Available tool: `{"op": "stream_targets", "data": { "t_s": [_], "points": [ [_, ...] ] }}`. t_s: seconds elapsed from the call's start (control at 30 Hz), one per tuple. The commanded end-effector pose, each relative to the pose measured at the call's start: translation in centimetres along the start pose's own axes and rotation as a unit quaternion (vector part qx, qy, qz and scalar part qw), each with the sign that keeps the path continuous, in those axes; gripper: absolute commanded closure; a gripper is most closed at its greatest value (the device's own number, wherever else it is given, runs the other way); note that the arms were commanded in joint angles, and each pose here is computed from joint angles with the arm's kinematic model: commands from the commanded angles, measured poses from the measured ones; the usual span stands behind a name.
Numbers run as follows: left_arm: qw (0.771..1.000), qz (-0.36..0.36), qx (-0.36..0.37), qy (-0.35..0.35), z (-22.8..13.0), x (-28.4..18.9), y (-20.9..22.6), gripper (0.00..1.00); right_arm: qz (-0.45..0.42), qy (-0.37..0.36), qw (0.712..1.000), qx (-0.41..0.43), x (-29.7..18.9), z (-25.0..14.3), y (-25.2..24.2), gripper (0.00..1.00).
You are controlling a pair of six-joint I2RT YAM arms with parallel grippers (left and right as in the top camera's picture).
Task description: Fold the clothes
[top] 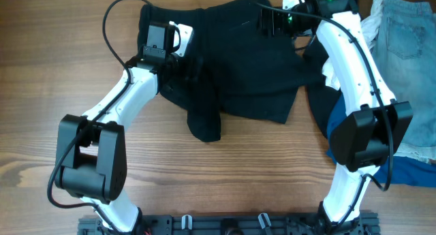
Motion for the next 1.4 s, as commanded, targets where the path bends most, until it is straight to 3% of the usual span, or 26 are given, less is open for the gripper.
{"op": "stream_targets", "data": {
  "t_s": [0.0, 0.33, 0.4, 0.43, 0.47, 0.5, 0.53, 0.6, 0.8, 0.97, 1.07, 1.17, 1.37],
  "points": [
    [0.998, -0.010, 0.054, 0.007, -0.5, 0.8, -0.2, 0.03, -0.006, 0.000, 1.000, -0.007, 0.0, -0.1, 0.0, 0.00],
    [0.997, -0.047, 0.063, 0.029, -1.9, 2.4, -0.8, 0.09, -0.007, 0.003, 1.000, -0.006, 0.1, -0.2, 0.0, 0.00],
    [0.996, -0.048, 0.062, 0.029, -1.9, 2.4, -0.8, 0.27, -0.007, 0.004, 1.000, -0.006, 0.2, -0.3, 0.0, 0.00],
    [0.996, -0.048, 0.062, 0.029, -1.9, 2.4, -0.8, 0.42, -0.008, 0.005, 1.000, -0.006, 0.2, -0.3, 0.0, 0.00],
    [0.996, -0.048, 0.062, 0.030, -1.9, 2.4, -0.8, 0.69, -0.008, 0.005, 1.000, -0.006, 0.2, -0.3, 0.0, 0.00],
    [0.997, -0.048, 0.061, 0.030, -1.9, 2.2, -0.8, 0.86, -0.008, 0.006, 1.000, -0.006, 0.3, -0.3, -0.1, 0.00],
    [0.997, -0.046, 0.058, 0.032, -1.8, 1.9, -0.8, 0.96, -0.008, 0.006, 1.000, -0.006, 0.3, -0.3, -0.1, 0.00],
    [0.997, -0.033, 0.053, 0.038, -1.5, 0.8, -0.6, 0.96, -0.008, 0.006, 1.000, -0.006, 0.3, -0.3, -0.1, 0.00],
    [0.993, 0.083, -0.070, 0.046, -0.1, -6.8, 1.6, 0.96, -0.003, 0.010, 1.000, -0.005, 0.3, -0.4, 0.0, 0.00],
    [0.971, 0.109, -0.187, 0.098, -2.9, -12.8, 2.6, 0.96, 0.038, 0.033, 0.999, -0.002, 0.3, -1.0, 0.8, 0.00],
    [0.943, 0.113, -0.269, 0.158, -5.4, -12.9, 2.5, 0.96, 0.041, 0.046, 0.998, 0.000, 0.3, -1.4, 0.8, 0.00],
    [0.915, 0.124, -0.305, 0.233, -8.9, -12.0, 1.8, 0.96, 0.038, 0.058, 0.998, 0.003, 0.2, -1.8, 0.7, 0.00],
    [0.825, 0.207, -0.425, 0.309, -17.2, -10.4, 2.1, 0.96, 0.031, 0.084, 0.996, 0.009, 0.1, -2.7, 0.5, 0.00]
  ]
}}
Point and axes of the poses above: each gripper's point midway between its finger pads, its own x axis out along the fingers, its own y axis along the line the jaws close on, z = x × y, the point moved 8 cm from there along -x, back along the fingers, and after that the axes turned 10 degrees about x, right-handed, at the moved point
